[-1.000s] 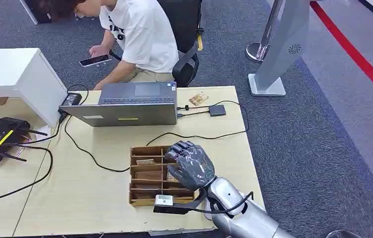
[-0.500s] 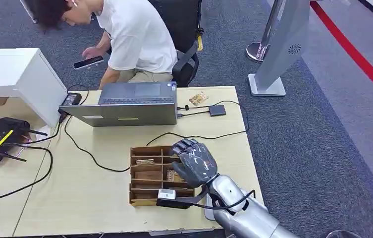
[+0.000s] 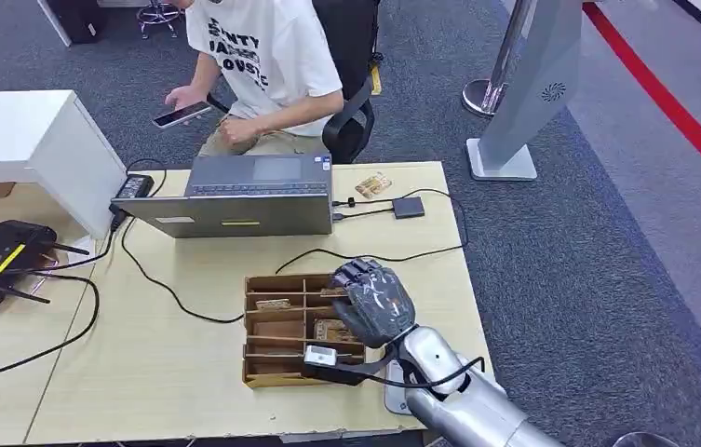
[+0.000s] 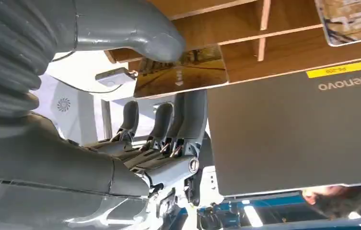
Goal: Pass the card to the sensor for recognition and then transmit it.
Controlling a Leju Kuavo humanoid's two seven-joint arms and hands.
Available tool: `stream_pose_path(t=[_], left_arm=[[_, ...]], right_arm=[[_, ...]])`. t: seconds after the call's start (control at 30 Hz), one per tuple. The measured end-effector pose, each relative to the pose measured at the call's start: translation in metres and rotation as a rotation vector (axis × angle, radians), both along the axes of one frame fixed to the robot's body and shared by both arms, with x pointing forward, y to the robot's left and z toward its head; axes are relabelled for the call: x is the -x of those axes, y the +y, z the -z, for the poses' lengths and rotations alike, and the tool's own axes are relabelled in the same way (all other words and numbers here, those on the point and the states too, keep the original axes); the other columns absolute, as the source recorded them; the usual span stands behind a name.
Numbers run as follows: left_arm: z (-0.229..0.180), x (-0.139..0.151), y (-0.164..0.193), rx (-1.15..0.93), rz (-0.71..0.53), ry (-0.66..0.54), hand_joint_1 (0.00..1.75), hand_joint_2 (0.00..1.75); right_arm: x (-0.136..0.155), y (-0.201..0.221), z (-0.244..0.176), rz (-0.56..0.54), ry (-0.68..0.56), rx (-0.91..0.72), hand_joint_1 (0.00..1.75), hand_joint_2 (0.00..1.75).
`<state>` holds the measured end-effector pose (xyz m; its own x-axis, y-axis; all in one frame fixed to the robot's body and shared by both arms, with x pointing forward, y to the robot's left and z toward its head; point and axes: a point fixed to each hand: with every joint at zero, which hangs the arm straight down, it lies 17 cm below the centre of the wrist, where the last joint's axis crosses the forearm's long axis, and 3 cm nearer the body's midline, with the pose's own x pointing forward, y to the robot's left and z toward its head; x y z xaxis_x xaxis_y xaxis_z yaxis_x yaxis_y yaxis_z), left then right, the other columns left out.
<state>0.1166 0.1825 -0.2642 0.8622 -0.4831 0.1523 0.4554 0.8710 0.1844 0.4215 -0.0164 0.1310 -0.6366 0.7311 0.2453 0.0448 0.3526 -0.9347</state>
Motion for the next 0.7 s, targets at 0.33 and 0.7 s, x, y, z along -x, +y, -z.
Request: stream_pose_path(t=[0.33, 0.7], left_arm=[[0.000, 0.000, 0.000, 0.000, 0.001, -0.001, 0.00, 0.00], [0.000, -0.001, -0.001, -0.002, 0.011, -0.002, 0.00, 0.00]], right_arm=[[-0.006, -0.008, 0.003, 0.024, 0.001, 0.002, 1.33, 1.75], [-0.009, -0.013, 0.005, 0.038, 0.002, 0.006, 1.54, 1.75]])
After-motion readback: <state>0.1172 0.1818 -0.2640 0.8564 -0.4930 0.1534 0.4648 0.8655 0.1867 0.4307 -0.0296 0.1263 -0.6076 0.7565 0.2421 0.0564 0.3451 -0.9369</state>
